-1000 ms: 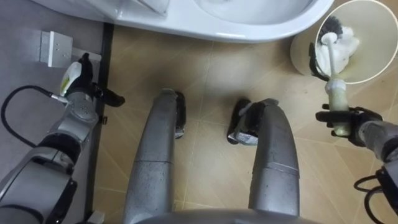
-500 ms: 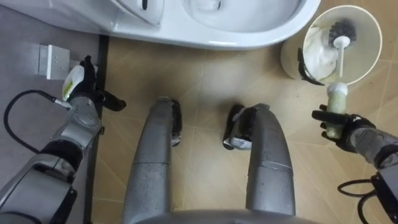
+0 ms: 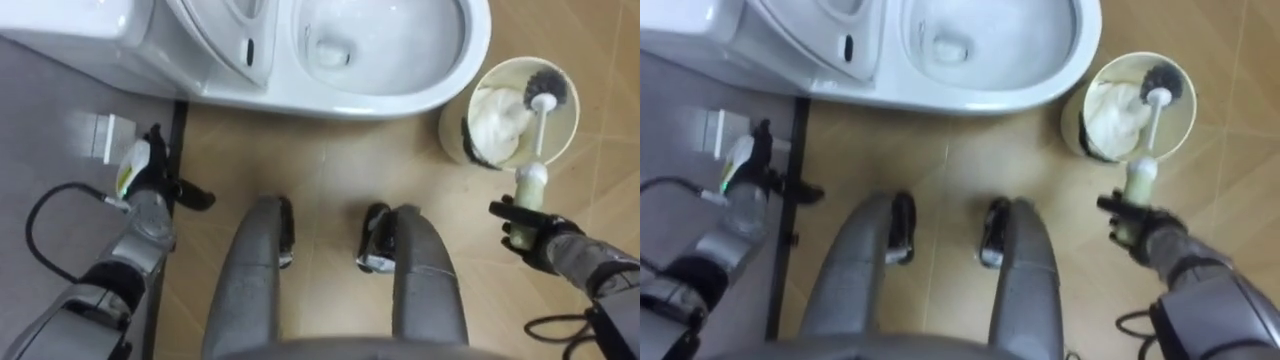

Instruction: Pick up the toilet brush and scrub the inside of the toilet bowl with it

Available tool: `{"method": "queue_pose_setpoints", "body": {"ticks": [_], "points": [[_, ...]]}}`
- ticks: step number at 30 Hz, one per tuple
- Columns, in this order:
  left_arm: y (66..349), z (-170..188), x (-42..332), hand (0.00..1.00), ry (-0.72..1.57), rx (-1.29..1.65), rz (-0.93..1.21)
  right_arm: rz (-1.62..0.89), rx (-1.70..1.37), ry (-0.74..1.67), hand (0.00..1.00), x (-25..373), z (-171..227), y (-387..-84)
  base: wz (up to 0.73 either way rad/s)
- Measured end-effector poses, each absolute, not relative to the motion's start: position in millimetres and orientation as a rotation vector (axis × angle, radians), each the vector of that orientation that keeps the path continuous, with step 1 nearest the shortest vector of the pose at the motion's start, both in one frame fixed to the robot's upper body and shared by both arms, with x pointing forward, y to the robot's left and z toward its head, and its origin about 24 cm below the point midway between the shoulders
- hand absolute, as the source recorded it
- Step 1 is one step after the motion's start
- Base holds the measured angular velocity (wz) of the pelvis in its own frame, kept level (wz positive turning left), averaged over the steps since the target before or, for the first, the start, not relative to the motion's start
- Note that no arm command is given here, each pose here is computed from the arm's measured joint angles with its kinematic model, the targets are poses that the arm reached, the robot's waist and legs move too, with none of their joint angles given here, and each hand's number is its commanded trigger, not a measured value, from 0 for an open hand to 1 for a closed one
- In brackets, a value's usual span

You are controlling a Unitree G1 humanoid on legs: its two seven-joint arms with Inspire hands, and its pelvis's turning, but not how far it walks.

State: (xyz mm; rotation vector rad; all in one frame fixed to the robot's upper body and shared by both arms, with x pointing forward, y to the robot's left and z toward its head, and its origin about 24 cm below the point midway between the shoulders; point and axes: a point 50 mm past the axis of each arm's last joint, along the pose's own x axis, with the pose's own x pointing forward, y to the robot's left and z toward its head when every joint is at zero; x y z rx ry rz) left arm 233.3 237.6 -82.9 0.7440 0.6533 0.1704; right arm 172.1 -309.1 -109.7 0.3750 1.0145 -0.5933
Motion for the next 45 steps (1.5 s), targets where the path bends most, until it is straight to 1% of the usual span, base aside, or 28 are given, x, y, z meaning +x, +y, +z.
{"method": "queue_pose_setpoints", "body": {"ticks": [5,9,13,22,24,27,35,37,43,45], "points": [[240.2,-86.8,223.8,0.0,0.66,0.709,0.209,-0.61,0.437,1.017,1.0,164.3,-118.1,-299.0,0.01],[239.5,-95.2,207.4,0.0,0.689,0.692,0.217,-0.603,0.485,1.014,1.0,161.3,-123.4,-289.0,0.04],[236.9,-100.1,194.8,0.0,0.697,0.679,0.214,-0.639,0.541,1.007,1.0,155.2,-127.3,-285.5,0.05],[243.8,-111.2,166.2,0.0,0.754,0.67,0.237,-0.694,0.598,1.033,1.0,124.4,-141.3,-276.7,0.0],[247.9,-114.1,156.4,0.0,0.777,0.685,0.244,-0.706,0.602,1.056,1.0,112.5,-145.0,-276.3,0.0],[254.1,-112.8,148.1,0.0,0.777,0.696,0.273,-0.716,0.607,1.068,1.0,105.2,-147.2,-275.4,0.07],[256.2,-106.3,136.4,0.0,0.725,0.693,0.31,-0.755,0.687,1.011,1.0,104.9,-148.7,-270.6,0.16],[260.0,-107.1,126.1,0.0,0.734,0.709,0.334,-0.762,0.687,1.016,1.0,98.4,-150.0,-271.2,0.11],[260.8,-103.3,104.9,0.0,0.728,0.741,0.345,-0.685,0.636,1.035,1.0,91.8,-151.9,-266.9,0.08],[258.8,-101.0,104.7,0.0,0.71,0.727,0.356,-0.65,0.596,1.052,1.0,84.4,-152.7,-265.4,0.13]]}}
